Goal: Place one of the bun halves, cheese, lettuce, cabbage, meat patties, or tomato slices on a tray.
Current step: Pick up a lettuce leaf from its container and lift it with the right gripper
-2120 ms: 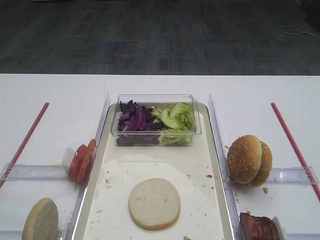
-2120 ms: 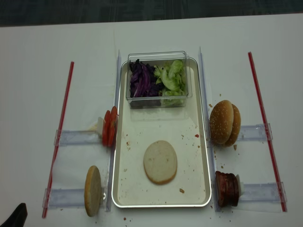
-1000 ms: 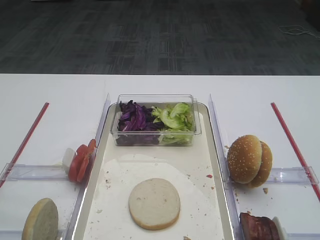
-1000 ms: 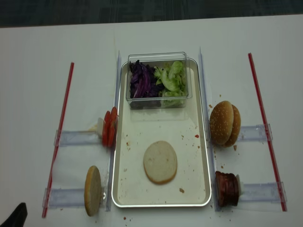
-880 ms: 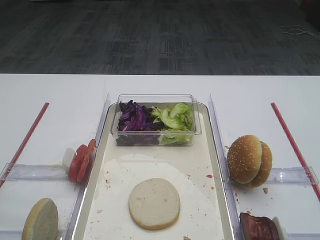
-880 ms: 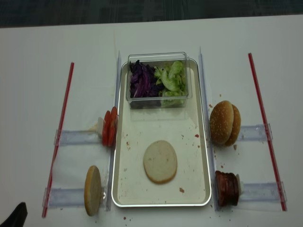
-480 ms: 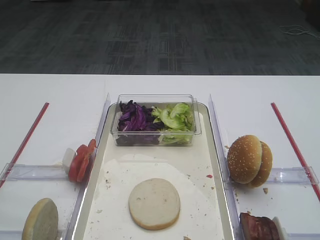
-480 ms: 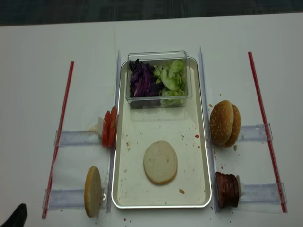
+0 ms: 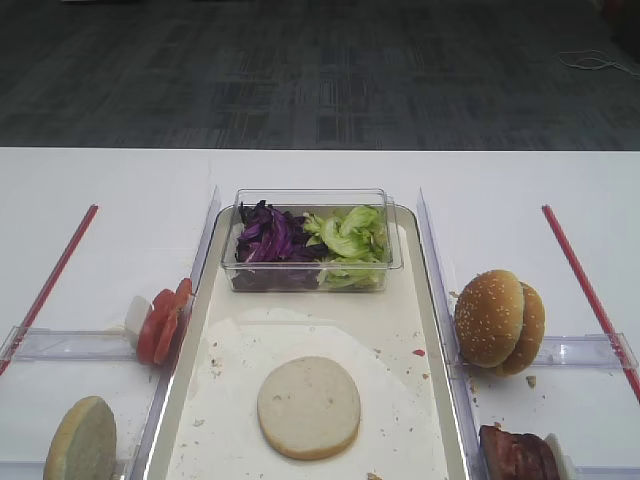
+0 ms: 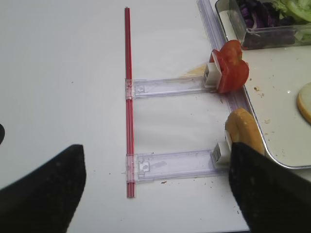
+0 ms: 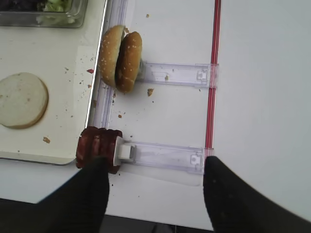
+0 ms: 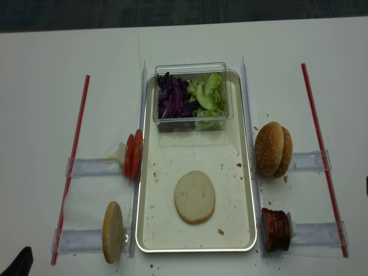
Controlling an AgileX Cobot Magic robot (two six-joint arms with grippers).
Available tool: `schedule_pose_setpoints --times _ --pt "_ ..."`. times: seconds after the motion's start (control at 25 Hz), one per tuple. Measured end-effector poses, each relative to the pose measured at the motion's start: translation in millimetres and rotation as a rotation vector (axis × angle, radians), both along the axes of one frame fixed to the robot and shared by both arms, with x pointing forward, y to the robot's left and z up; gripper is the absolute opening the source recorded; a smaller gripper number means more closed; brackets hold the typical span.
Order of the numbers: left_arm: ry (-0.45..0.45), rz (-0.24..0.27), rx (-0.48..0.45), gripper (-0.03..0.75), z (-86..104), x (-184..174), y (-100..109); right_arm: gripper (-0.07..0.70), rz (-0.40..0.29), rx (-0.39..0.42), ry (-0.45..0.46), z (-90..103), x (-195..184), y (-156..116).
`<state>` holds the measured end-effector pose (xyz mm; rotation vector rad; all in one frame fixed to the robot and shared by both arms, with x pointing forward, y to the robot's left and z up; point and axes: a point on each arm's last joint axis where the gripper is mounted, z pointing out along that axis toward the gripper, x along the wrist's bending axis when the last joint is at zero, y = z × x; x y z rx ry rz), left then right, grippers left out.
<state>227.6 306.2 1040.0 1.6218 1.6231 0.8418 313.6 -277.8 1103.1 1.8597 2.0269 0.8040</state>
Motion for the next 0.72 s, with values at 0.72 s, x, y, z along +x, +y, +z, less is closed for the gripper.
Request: schedule_pose_setpoints --times 0.72 --pt "0.000 0.000 0.000 0.575 0.0 0.0 0.0 0.447 -0.018 0.004 0.243 24.8 196.7 12.4"
